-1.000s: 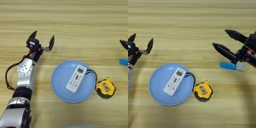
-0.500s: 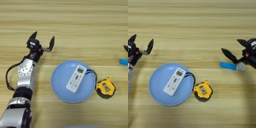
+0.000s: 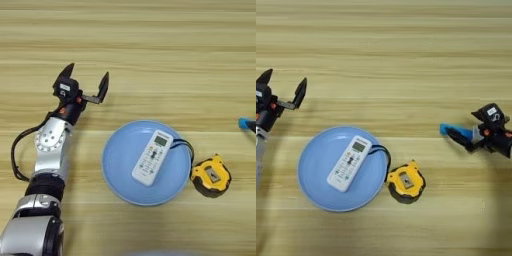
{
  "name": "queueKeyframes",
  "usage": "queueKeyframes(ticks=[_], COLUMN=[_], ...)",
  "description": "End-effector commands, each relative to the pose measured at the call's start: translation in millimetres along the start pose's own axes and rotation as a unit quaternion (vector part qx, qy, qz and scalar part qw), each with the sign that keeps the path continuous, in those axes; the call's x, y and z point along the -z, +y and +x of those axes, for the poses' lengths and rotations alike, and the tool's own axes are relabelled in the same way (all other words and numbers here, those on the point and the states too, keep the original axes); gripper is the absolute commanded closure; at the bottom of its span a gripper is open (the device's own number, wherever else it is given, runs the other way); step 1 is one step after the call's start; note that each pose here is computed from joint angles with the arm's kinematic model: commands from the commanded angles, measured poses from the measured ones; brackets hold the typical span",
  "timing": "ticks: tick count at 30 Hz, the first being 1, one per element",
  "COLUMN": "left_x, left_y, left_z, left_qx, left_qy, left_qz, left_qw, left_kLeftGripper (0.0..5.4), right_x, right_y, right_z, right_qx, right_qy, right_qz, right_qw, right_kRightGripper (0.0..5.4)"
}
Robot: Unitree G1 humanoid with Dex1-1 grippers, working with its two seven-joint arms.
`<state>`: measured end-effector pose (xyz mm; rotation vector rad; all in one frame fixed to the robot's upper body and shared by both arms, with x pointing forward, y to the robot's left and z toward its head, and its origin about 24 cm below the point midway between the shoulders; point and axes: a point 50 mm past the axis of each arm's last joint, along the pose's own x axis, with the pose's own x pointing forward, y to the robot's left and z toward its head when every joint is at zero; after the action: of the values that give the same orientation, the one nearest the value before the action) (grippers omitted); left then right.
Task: Move the objects on the table
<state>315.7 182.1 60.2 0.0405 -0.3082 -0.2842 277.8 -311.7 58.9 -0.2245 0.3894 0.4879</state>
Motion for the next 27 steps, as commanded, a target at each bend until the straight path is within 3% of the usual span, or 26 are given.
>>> queueKeyframes(ticks=[1, 10, 15, 17, 21, 27], left_x=[-2.4, -2.9, -3.1, -3.7, -4.4, -4.5], left_y=[2.4, 4.2, 4.1, 4.6, 5.6, 7.1], left_z=[1.9, 2.3, 2.4, 2.4, 2.1, 2.6], left_qx=[0.001, 0.002, 0.002, 0.001, 0.001, 0.0], left_qy=[-0.005, -0.005, -0.005, -0.006, -0.007, -0.006], left_qz=[0.003, 0.004, 0.004, 0.005, 0.006, 0.005], left_qw=[1.0, 1.0, 1.0, 1.0, 1.0, 1.0], left_kLeftGripper=[0.0, 0.0, 0.0, 0.0, 0.0, 0.0], right_x=[2.7, -17.8, -22.2, -21.1, -8.4, 0.8], right_y=[-3.3, -22.6, -32.9, -36.3, -49.7, -61.2], right_z=[5.2, -3.5, -9.6, -10.4, -12.3, -16.9], right_qx=[0.01, 0.042, 0.067, 0.084, 0.17, 0.264], right_qy=[-0.003, -0.124, -0.165, -0.163, -0.114, -0.054], right_qz=[0.015, 0.095, 0.122, 0.121, 0.117, 0.058], right_qw=[1.0, 0.987, 0.976, 0.975, 0.972, 0.961], right_kRightGripper=[0.04, 0.04, 0.04, 0.04, 0.04, 0.04])
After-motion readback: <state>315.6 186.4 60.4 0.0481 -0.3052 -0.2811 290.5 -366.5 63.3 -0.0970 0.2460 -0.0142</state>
